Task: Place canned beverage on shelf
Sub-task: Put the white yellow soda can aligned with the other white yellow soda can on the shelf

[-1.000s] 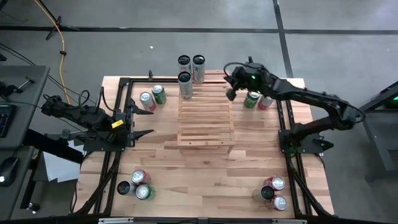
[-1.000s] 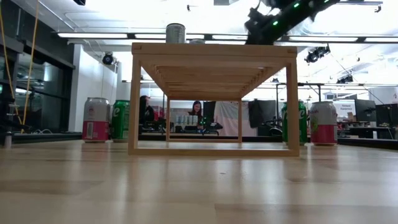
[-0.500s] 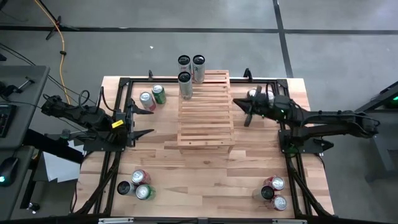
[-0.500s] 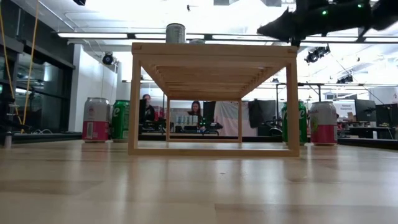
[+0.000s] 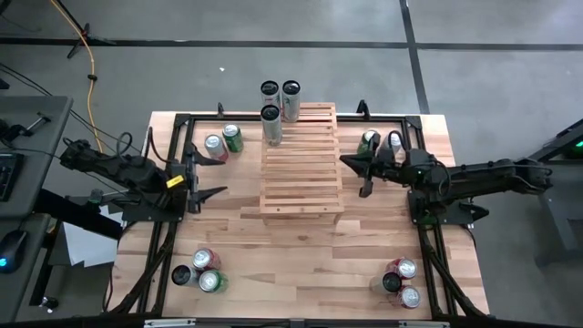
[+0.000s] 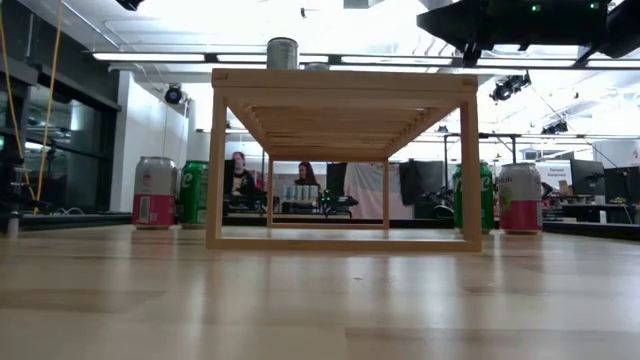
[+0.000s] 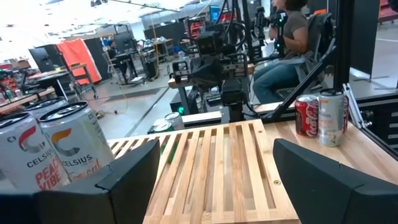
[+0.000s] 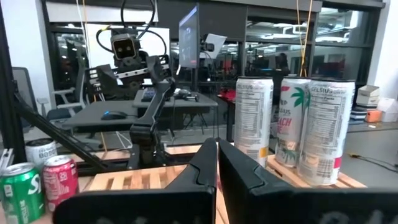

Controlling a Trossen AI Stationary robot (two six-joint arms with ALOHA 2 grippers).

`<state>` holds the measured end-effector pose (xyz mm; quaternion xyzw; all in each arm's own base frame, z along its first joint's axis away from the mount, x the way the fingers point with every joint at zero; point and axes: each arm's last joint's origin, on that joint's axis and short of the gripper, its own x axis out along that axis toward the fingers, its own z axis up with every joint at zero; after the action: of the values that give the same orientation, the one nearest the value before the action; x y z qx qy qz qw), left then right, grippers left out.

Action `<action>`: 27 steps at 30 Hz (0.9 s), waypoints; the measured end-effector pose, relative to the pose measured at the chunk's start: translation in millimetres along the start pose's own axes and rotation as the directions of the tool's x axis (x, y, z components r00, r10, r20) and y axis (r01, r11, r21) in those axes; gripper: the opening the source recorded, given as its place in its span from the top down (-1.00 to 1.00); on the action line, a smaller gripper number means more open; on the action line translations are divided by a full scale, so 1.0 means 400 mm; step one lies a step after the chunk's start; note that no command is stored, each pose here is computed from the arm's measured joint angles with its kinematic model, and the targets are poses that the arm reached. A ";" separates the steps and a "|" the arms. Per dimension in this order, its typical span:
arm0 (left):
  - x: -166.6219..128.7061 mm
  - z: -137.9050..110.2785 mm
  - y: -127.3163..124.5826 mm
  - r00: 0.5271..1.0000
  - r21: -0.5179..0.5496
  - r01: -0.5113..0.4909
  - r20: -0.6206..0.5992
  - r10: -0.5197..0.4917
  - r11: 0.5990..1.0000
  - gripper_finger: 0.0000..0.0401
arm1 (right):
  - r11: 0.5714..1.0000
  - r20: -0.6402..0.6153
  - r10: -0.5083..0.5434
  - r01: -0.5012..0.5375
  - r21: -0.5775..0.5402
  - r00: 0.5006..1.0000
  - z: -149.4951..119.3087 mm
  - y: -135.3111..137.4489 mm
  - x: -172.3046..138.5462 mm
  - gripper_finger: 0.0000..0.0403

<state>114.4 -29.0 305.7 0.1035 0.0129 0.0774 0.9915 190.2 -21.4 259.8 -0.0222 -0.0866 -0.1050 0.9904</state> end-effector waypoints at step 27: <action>0.025 -0.005 -0.009 0.995 -0.085 -0.096 -0.038 0.093 0.992 -0.52 | 1.000 0.000 0.000 0.000 -0.003 1.000 0.000 0.000 0.000 1.00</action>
<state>124.7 -30.5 302.9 0.0597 0.0215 0.1267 0.9899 190.2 -21.4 259.9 -0.0239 -0.0865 -0.1053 0.9904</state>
